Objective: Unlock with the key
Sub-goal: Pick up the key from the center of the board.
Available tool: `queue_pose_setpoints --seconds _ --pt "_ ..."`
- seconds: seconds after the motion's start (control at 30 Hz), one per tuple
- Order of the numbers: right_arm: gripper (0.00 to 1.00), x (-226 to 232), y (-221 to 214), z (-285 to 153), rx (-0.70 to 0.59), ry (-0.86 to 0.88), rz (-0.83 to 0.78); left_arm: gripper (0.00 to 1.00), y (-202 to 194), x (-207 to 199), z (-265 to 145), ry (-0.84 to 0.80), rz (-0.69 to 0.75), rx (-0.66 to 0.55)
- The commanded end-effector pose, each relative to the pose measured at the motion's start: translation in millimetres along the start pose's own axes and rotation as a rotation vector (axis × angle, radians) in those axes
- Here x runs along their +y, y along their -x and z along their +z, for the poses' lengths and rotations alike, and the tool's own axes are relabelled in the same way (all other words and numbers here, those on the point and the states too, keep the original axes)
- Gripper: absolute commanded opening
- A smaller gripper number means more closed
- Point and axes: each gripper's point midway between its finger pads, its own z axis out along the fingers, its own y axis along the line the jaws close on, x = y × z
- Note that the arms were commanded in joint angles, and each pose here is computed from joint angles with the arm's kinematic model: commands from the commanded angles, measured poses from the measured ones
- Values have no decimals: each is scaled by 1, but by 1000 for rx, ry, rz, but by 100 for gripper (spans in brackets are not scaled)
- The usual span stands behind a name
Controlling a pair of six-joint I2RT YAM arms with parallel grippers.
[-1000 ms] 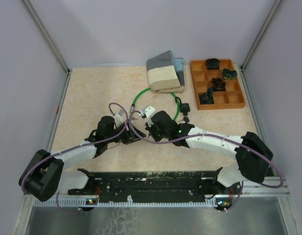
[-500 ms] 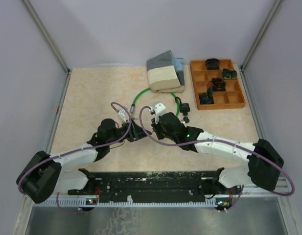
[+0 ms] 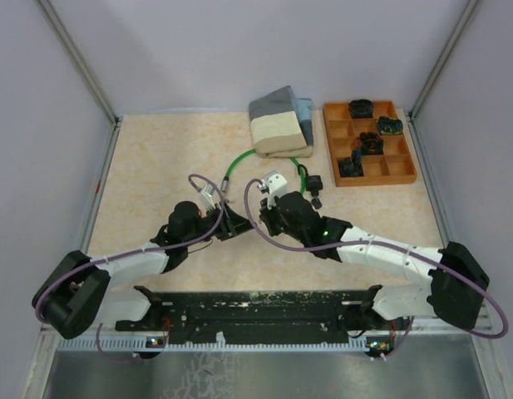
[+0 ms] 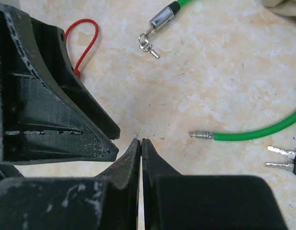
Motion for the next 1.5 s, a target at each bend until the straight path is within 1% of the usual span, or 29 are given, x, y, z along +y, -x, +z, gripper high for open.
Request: queue_pose_setpoints --seconds 0.0,0.13,0.2,0.53,0.73,0.93,1.13,1.3,1.47 --pt "0 3 46 -18 -174 31 46 52 4 -5 2 -30 48 -14" --pt "0 9 57 -23 -213 64 54 53 6 7 7 23 99 -10" --pt "0 10 61 -26 -231 77 57 54 5 10 8 34 101 -8" --pt "0 22 65 -32 -263 148 62 54 10 -2 14 -3 71 -9" --pt "0 27 65 -31 -280 180 69 55 9 -9 19 -43 28 6" --pt "0 28 56 -32 -252 192 56 55 11 -9 15 -39 -12 -23" --pt "0 27 42 -31 -226 193 48 55 16 -22 10 -80 -52 -39" --pt "0 21 41 -35 -232 169 46 56 17 -22 4 -84 -89 -55" --pt "0 12 46 -38 -255 124 45 60 14 -14 -5 -95 -153 -60"
